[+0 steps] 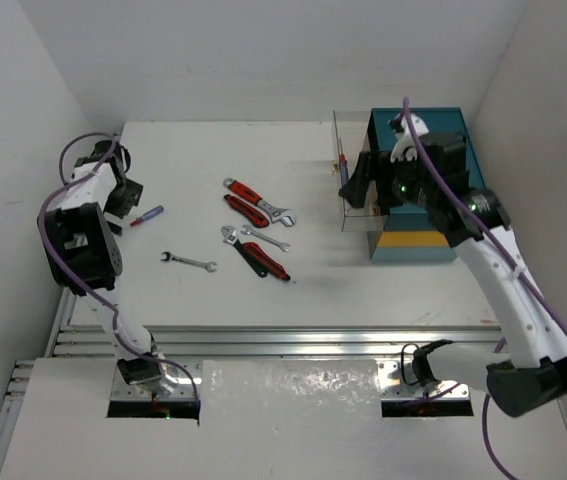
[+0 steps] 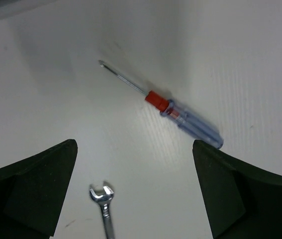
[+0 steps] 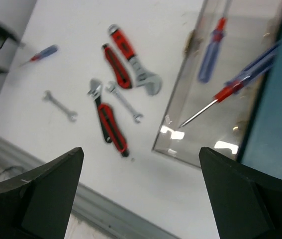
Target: Sort the tools into containers
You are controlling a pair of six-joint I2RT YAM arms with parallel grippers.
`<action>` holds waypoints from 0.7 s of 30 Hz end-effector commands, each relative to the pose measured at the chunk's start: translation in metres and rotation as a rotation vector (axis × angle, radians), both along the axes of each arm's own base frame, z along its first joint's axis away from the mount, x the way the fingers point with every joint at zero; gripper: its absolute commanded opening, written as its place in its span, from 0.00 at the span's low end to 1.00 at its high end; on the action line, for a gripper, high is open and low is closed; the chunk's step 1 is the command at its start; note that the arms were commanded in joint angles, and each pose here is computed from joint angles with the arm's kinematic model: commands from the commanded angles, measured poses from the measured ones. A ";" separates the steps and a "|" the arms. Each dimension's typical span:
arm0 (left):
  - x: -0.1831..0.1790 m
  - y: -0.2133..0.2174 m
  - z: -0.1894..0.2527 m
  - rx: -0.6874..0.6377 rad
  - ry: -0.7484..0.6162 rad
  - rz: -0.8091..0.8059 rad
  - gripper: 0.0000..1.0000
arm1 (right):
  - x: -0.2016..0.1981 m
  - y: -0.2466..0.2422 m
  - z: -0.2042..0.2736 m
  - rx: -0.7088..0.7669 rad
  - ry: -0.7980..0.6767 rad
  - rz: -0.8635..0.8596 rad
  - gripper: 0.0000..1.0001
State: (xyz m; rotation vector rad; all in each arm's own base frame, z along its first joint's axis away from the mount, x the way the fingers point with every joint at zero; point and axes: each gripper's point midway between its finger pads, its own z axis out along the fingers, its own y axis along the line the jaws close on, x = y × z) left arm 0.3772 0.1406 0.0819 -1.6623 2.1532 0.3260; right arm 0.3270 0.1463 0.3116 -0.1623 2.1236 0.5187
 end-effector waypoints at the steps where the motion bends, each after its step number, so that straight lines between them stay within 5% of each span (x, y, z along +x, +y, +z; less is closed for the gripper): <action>1: 0.021 0.008 -0.001 -0.008 -0.034 0.150 0.99 | -0.021 0.031 -0.031 0.053 0.030 0.125 0.99; 9: 0.062 0.002 -0.044 -0.097 -0.085 0.196 0.94 | -0.068 0.055 -0.087 0.026 0.101 0.272 0.99; 12: 0.065 -0.010 -0.061 -0.120 -0.068 0.184 0.83 | -0.071 0.054 -0.094 0.008 0.101 0.283 0.99; 15: 0.068 -0.022 -0.074 -0.138 -0.060 0.164 0.50 | -0.069 0.052 -0.096 -0.011 0.094 0.283 0.99; 17: 0.067 -0.031 -0.080 -0.167 -0.063 0.154 0.40 | -0.069 0.054 -0.097 -0.009 0.095 0.293 0.99; 20: 0.084 -0.039 -0.077 -0.210 -0.141 0.102 0.00 | -0.073 0.061 -0.101 0.013 0.101 0.337 0.99; 21: 0.089 -0.044 -0.073 -0.226 -0.169 0.077 0.00 | -0.079 0.067 -0.100 0.041 0.104 0.383 0.99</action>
